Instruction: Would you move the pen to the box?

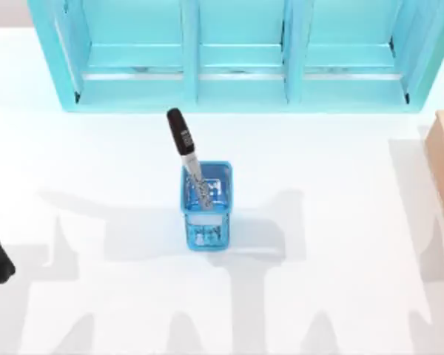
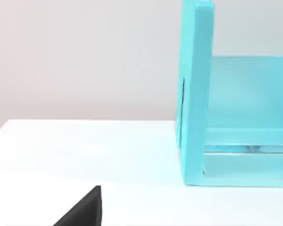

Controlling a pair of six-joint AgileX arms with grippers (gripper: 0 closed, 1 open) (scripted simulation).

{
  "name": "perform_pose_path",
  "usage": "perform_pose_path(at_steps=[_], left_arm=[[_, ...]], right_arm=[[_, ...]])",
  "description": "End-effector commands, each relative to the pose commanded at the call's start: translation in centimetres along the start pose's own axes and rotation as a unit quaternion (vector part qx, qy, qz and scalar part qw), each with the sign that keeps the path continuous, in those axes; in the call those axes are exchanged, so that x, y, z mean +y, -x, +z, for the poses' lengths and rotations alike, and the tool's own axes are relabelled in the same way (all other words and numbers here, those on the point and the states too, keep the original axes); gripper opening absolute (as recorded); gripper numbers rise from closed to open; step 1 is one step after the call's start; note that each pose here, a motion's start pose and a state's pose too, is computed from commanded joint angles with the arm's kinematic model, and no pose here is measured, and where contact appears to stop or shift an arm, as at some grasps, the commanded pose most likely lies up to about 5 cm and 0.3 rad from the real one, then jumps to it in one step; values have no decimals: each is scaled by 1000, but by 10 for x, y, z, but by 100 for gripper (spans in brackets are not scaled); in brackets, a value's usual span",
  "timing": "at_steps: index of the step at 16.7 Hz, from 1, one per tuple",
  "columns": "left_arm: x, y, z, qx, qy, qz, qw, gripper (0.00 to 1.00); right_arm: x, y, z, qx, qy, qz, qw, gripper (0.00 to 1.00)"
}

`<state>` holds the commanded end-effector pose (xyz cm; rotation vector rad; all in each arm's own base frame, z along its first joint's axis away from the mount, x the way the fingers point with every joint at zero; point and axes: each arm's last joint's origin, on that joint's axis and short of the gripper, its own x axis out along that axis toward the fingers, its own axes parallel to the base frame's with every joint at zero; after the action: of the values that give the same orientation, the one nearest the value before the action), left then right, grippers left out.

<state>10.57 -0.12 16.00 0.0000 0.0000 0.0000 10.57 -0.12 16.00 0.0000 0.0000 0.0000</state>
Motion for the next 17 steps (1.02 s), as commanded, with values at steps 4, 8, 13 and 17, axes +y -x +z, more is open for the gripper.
perform_pose_path(at_steps=[4, 8, 13, 17], left_arm=[[0, 0, 0, 0, 0, 0, 1000, 100], [0, 0, 0, 0, 0, 0, 1000, 100], [0, 0, 0, 0, 0, 0, 1000, 100], [0, 0, 0, 0, 0, 0, 1000, 100]], right_arm=[[2, -1, 4, 6, -1, 12, 1000, 100], [14, -11, 23, 44, -6, 67, 997, 100], [51, -52, 59, 120, -9, 173, 978, 100], [106, -102, 66, 183, 0, 262, 948, 100]])
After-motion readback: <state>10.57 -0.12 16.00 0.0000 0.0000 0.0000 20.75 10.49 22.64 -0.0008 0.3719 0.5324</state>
